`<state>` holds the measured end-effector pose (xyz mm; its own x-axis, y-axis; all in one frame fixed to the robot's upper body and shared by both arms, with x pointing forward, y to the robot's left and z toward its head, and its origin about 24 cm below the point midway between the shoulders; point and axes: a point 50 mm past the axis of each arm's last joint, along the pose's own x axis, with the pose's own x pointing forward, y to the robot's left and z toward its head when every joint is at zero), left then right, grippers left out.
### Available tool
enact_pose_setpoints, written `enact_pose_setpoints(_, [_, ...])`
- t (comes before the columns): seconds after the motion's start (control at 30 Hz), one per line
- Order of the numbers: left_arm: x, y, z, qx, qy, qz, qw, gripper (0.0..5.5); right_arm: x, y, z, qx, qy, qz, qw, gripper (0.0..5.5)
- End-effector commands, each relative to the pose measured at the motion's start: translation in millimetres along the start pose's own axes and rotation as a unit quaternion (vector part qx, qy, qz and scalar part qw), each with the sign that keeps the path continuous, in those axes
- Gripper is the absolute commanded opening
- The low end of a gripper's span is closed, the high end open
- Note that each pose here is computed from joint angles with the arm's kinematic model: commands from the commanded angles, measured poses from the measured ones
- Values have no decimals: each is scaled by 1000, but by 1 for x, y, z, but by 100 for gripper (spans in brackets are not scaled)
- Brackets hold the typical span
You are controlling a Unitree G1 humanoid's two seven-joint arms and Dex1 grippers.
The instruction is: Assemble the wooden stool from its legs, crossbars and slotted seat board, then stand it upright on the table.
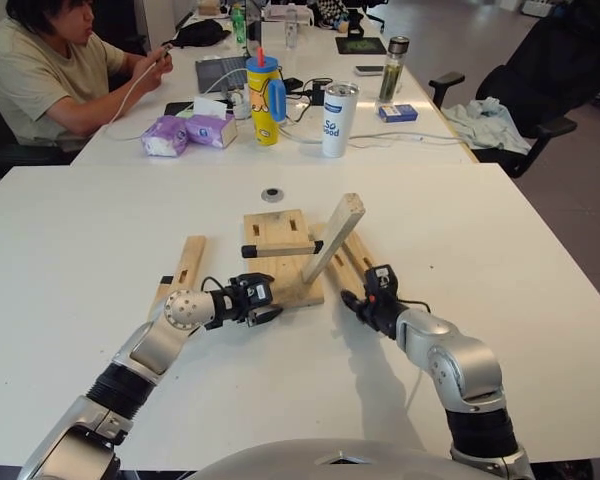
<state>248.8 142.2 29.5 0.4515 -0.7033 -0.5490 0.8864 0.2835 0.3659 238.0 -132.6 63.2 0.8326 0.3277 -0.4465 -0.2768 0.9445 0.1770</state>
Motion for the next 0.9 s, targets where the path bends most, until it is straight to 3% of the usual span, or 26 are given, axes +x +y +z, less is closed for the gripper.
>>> enact_pose_setpoints(0.03, [-15, 1, -9, -61, -8, 25, 998, 348, -7, -4, 56, -2, -182, -16, 983, 206])
enact_pose_setpoints(0.17, [-39, 0, 10, -185, -107, -10, 977, 348, -13, -12, 81, 33, -263, 12, 964, 206])
enact_pose_setpoints(0.27, [-54, 3, 26, -225, -155, -39, 961, 348, -21, -20, 105, 65, -324, 60, 942, 206])
enact_pose_setpoints(0.43, [-80, -9, 52, -293, -206, -142, 923, 348, -48, 1, 141, 111, -370, 281, 878, 206])
enact_pose_setpoints(0.63, [-108, -4, 80, -343, -304, -215, 862, 441, -88, 21, 135, 102, -291, 514, 800, 206])
enact_pose_setpoints(0.8, [-129, 21, 103, -349, -387, -197, 830, 520, -107, 16, 114, 104, -206, 580, 781, 206])
enact_pose_setpoints(0.9, [-135, 34, 109, -369, -414, -185, 811, 524, -112, 15, 98, 120, -161, 596, 777, 206])
